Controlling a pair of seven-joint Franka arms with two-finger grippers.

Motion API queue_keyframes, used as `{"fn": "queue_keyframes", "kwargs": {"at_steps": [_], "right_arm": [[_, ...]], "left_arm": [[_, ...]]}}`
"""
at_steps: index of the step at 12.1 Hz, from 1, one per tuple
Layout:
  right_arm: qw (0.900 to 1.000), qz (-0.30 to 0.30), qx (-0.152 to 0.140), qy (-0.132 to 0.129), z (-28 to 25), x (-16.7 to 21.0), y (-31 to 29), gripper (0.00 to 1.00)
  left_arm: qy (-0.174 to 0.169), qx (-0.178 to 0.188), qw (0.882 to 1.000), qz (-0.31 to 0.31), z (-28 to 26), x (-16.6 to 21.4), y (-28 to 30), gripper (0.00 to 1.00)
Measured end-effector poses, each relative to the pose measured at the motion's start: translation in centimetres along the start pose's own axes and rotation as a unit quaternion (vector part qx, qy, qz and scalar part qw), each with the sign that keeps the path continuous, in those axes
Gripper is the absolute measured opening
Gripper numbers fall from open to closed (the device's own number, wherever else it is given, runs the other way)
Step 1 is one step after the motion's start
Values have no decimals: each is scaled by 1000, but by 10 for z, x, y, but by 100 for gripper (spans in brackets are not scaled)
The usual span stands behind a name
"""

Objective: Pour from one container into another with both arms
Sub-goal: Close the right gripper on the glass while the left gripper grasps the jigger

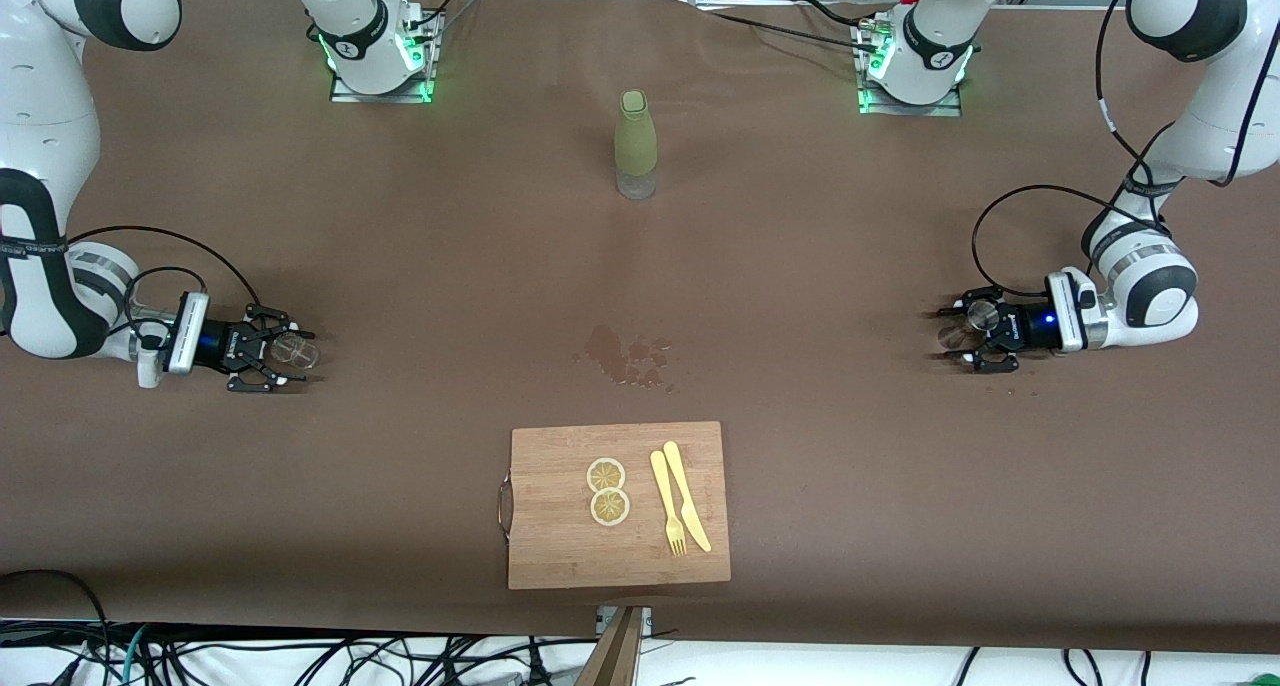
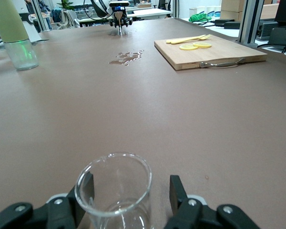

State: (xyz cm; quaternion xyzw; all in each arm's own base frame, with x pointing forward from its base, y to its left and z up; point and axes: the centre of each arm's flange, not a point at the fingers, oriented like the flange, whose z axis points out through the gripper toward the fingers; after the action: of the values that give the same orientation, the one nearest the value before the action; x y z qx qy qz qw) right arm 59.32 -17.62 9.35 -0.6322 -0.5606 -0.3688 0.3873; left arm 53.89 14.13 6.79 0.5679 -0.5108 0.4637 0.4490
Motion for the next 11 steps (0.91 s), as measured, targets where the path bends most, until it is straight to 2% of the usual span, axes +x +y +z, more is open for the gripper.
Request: {"fn": "queue_keyframes", "kwargs": {"at_steps": [1, 2, 3, 4, 5, 7, 11], "right_arm": [[1000, 0, 0, 0, 0, 0, 0, 68], [1000, 0, 0, 0, 0, 0, 0, 66], [1000, 0, 1, 0, 0, 0, 0, 60], [1000, 0, 1, 0, 1, 0, 0, 60], [1000, 0, 2, 0, 1, 0, 0, 55], [1000, -1, 2, 0, 2, 1, 0, 50], [1000, -2, 4, -1, 5, 2, 1, 48]], "left_arm": [[-1, -1, 1000, 0, 1, 0, 0, 60], [-1, -2, 1000, 1, 2, 0, 0, 52], [-1, -2, 1000, 1, 1, -1, 0, 37], [-1, -2, 1000, 1, 1, -1, 0, 26], [-1, -2, 1000, 0, 2, -2, 1, 26], [0, -2, 1000, 1, 2, -4, 1, 8], [0, -2, 1000, 1, 2, -3, 1, 9]]}}
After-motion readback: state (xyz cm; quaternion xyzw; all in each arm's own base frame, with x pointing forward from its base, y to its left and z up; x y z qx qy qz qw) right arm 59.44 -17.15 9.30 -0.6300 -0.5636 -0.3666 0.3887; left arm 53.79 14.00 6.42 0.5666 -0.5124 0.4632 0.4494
